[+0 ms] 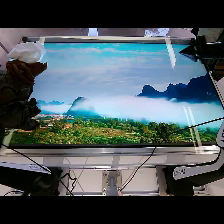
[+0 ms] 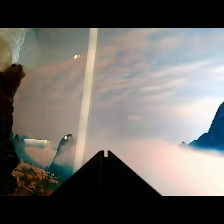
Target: Fold the shirts.
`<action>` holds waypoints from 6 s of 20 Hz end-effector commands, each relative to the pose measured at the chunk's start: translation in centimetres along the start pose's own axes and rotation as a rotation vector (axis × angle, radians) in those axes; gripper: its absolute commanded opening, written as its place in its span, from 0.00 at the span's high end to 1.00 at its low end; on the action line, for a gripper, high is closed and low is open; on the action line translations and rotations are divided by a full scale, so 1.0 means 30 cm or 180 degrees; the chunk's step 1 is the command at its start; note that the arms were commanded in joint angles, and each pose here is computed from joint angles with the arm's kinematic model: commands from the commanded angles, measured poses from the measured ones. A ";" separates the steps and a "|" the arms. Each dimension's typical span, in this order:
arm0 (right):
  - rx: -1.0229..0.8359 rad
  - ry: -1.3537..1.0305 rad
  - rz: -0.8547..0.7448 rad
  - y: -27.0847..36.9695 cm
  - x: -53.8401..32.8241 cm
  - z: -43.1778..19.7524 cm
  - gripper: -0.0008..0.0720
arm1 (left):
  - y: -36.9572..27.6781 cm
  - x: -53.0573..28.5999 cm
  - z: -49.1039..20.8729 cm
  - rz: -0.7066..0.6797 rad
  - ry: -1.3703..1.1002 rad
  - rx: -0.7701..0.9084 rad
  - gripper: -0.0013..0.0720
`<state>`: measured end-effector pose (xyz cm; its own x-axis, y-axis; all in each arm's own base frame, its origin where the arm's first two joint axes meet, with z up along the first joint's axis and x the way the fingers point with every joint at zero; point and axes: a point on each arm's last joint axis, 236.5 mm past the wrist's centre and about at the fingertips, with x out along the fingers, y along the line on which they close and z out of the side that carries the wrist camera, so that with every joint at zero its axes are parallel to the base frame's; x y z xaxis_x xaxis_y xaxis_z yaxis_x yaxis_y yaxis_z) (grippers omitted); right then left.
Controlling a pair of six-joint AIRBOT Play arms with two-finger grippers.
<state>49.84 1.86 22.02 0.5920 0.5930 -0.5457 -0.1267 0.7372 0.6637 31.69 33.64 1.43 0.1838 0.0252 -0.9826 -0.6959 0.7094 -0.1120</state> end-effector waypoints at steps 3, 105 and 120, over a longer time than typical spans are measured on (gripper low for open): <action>-0.0273 0.0098 0.0196 0.186 0.142 -0.051 0.95 | 0.012 0.276 -0.007 -0.0298 0.0324 -0.0182 0.21; 0.0872 0.0024 -0.0154 -0.390 0.815 -0.544 0.95 | -1.742 0.021 -1.072 -0.1725 0.0716 0.3618 0.34; 0.0548 -0.0018 -0.0184 -0.398 0.811 -0.530 0.95 | -1.662 0.146 -1.508 -0.1587 0.2060 0.2818 0.34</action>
<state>52.90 12.88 -7.31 0.5901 0.5602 -0.5814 0.0500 0.6933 0.7189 37.85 -30.69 -3.94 -0.2198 -0.5471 -0.8077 0.1367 0.8025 -0.5808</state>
